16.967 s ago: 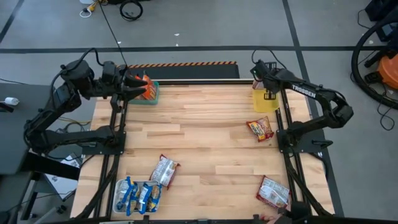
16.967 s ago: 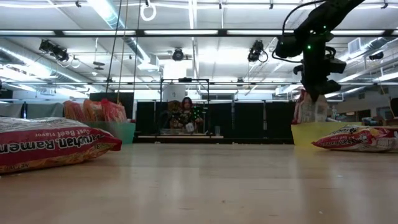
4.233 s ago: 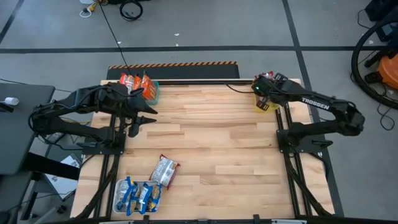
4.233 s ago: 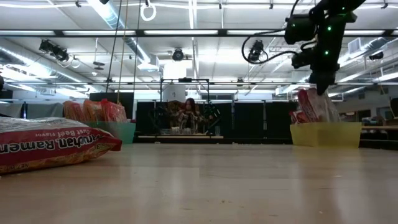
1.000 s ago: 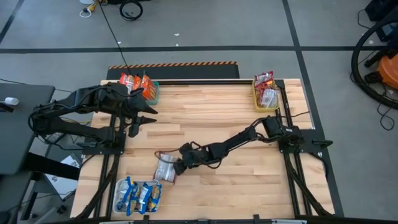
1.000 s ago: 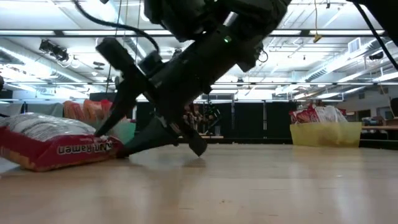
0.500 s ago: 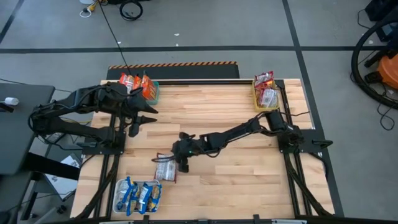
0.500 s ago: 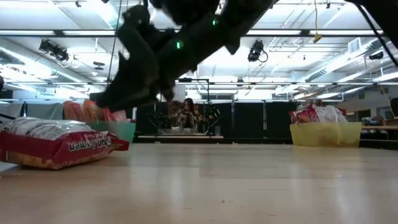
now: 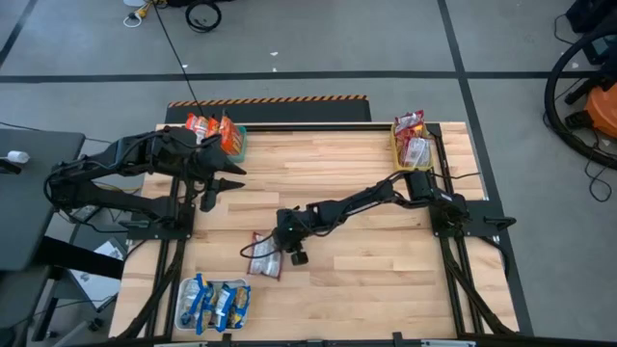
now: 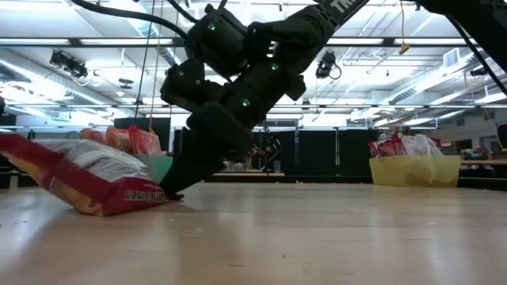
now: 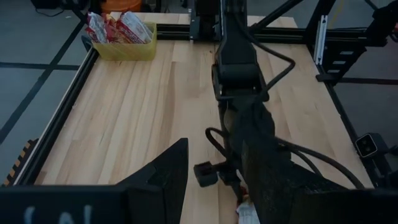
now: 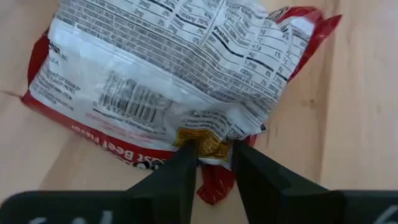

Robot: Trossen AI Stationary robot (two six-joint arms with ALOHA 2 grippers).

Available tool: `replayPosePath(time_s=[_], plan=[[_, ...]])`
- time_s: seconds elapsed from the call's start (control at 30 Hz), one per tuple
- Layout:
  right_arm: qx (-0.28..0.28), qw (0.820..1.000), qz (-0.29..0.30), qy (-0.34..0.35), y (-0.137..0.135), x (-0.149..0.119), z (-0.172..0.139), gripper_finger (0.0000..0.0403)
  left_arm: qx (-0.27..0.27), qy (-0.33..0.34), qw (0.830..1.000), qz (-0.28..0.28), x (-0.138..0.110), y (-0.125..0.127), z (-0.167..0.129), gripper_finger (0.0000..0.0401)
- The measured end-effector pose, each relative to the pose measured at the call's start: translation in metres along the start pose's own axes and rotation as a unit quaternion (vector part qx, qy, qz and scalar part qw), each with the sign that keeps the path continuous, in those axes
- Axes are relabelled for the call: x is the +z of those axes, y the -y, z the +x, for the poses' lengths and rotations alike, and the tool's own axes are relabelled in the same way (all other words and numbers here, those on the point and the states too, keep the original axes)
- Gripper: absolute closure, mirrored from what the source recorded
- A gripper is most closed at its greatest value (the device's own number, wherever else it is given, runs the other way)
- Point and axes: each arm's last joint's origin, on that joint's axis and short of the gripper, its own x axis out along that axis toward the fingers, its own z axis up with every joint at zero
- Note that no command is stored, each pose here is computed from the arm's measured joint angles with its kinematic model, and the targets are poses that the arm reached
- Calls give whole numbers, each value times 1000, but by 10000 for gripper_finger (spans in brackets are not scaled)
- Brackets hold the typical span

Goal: Sort Maruchan noodles
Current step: Put the red noodle pack into the yellow bin

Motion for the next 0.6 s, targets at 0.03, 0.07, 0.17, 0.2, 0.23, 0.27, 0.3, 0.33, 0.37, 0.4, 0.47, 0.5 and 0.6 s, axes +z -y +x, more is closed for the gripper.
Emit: replayPosePath(time_s=[0.03, 0.07, 0.17, 0.2, 0.23, 0.27, 0.3, 0.33, 0.37, 0.4, 0.47, 0.5, 0.6], plan=[[0, 1000, -7, 0, 0, 0, 1, 292, 0, 2, 1000, 0, 0, 0, 0, 245], [0, 1000, -7, -1, -1, -1, 1, 302, 0, 3, 1000, 0, 1, 0, 0, 245], [2, 1000, 8, -18, -2, 0, -4, 342, 0, 7, 1000, 0, 1, 0, 0, 245], [4, 999, 17, -30, -3, 0, -9, 358, 0, 7, 1000, 0, 1, 0, 0, 245], [3, 999, 25, -46, -4, 1, -15, 376, 0, 7, 1000, 0, 1, 0, 0, 245], [5, 998, 32, -62, -5, 2, -23, 388, 0, 7, 1000, 0, 1, 0, 0, 245], [6, 996, 39, -84, -7, 3, -34, 393, 0, 7, 1000, 0, 1, 0, 0, 245], [5, 993, 47, -107, -10, 4, -46, 393, 0, 7, 1000, 0, 1, 0, 0, 245], [5, 991, 54, -125, -12, 7, -59, 390, 0, 8, 1000, 0, 1, 0, 0, 245], [7, 988, 59, -145, -15, 9, -74, 388, 0, 8, 1000, 0, 1, 0, 0, 245], [14, 979, 64, -192, -21, 10, -103, 390, 0, 8, 1000, 0, 2, 0, 0, 245], [17, 975, 66, -211, -24, 10, -115, 393, 0, 9, 1000, 1, 2, 0, 0, 245], [27, 961, 83, -262, -32, 8, -149, 397, 0, 9, 1000, 0, 2, 0, 0, 245]])
